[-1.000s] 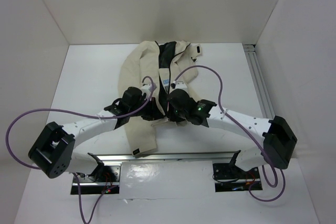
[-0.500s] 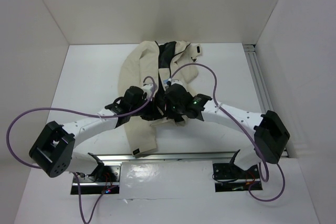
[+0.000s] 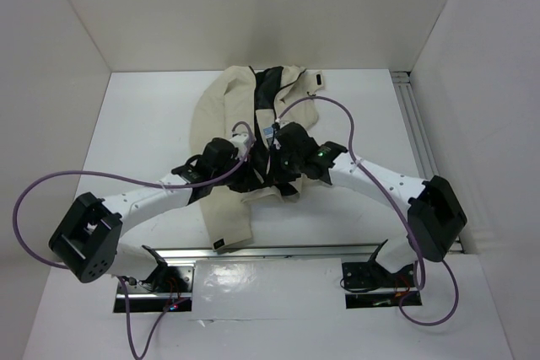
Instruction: Zip up the jacket
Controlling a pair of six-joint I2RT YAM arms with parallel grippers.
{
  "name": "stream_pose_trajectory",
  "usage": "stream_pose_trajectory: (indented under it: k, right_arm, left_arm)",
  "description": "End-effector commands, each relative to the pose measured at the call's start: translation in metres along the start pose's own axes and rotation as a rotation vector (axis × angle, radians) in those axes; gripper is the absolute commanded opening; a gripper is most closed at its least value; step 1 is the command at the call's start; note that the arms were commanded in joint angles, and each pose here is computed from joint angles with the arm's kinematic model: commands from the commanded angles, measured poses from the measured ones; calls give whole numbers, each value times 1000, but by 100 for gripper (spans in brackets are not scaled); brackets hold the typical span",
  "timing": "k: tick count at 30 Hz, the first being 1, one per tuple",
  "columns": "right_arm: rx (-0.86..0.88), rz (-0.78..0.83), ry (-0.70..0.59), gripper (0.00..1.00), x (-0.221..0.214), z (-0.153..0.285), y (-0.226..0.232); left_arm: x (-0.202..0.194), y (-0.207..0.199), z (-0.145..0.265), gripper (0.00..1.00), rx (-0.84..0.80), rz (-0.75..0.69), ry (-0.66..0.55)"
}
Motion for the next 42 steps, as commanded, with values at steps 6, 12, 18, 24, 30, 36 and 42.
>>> stream_pose_trajectory:
  k: [6,12,18,24,30,36,42]
  right_arm:
    - [147,-8,-250,0,75,17,21]
    - [173,-43,-310,0,92,27,20]
    - [191,-110,-393,0,108,39,6]
    - [245,-89,-352,0,100,44,10]
    - [290,-108,-324,0,83,51,18]
    - [306,-98,-291,0,66,48,31]
    - [292,-97,-278,0,61,42,29]
  left_arm:
    - [-26,-2,7,0,29,-45,139]
    - [-31,-2,4,0,13,-39,163]
    - [-30,-7,6,0,5,-51,181]
    - [-13,-3,17,0,108,-19,163]
    - [8,-15,39,59,125,95,40]
    - [19,-27,62,63,83,166,-90]
    - [30,-55,71,54,-130,241,-212]
Point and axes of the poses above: each gripper's point midway between its finger pads, its own z axis back along the fingers, its own y axis along the line the jaws close on, x = y × z, the point moved 4 cm from there along z, back along the fingers, and after that the axes turned 9 degrees about -z, right-handed, at the moved point
